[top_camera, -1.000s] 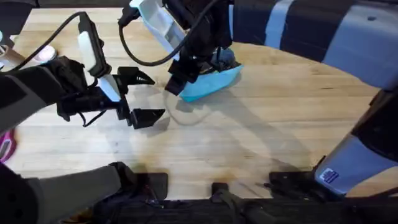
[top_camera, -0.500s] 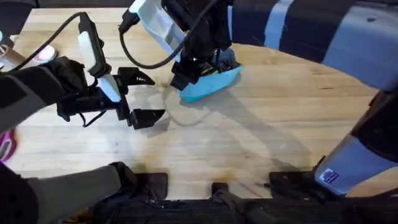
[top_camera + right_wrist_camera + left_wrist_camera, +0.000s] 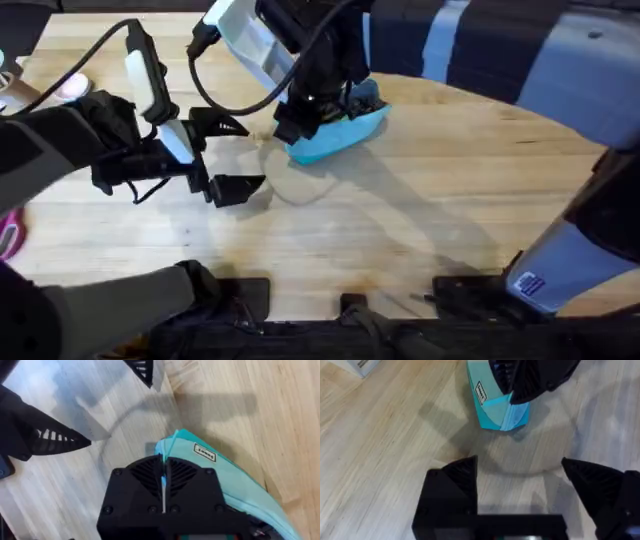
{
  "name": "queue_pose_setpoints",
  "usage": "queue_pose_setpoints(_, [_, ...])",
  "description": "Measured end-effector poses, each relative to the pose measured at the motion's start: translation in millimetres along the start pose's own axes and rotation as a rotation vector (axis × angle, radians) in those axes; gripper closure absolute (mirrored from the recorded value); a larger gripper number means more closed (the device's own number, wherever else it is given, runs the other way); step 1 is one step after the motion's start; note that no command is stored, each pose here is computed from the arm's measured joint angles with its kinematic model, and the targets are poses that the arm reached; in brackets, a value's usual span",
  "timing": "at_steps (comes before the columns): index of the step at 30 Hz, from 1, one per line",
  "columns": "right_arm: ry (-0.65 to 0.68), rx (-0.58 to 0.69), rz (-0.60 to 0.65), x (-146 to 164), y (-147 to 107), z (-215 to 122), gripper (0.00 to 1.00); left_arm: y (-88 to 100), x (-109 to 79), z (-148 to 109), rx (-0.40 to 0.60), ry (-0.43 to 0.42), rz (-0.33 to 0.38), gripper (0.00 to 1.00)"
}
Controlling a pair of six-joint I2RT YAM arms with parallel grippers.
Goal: Unzip the bag, pick up the pens from the table one at a time and place them inside, then zip the bag closed.
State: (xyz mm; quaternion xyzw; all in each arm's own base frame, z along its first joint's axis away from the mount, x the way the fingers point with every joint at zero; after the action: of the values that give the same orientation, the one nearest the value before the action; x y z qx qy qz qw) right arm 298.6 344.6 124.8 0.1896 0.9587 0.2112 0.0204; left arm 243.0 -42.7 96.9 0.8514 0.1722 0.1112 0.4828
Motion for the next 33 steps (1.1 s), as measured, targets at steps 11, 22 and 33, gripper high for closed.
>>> queue_pose_setpoints(11, [-0.02,-0.051,0.003,2,12,-30,0.968,5.9,-1.4,0,-0.036,-0.004,-0.006,0.007])
queue_pose_setpoints(22, [-0.044,-0.082,0.028,0,18,-45,0.967,14.8,-1.1,5,-0.072,-0.015,0.028,0.007])
queue_pose_setpoints(33, [-0.044,-0.083,0.038,0,18,-46,0.969,28.0,18.4,28,-0.098,-0.013,0.046,0.007])
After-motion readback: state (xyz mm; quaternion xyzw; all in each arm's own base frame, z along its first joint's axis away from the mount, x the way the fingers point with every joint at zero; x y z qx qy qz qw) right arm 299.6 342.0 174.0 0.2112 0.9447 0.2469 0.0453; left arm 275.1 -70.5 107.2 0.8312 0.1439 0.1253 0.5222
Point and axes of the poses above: each hand's point on the last joint's axis, 136 mm out from that joint toward the fingers, its own z axis out along the fingers, its own x axis along the line the jaws close on, y = z × x, the point moved 1 cm from there along -z, back along the fingers, and after that the axes turned 1 degree about z, right-handed, at the moved point
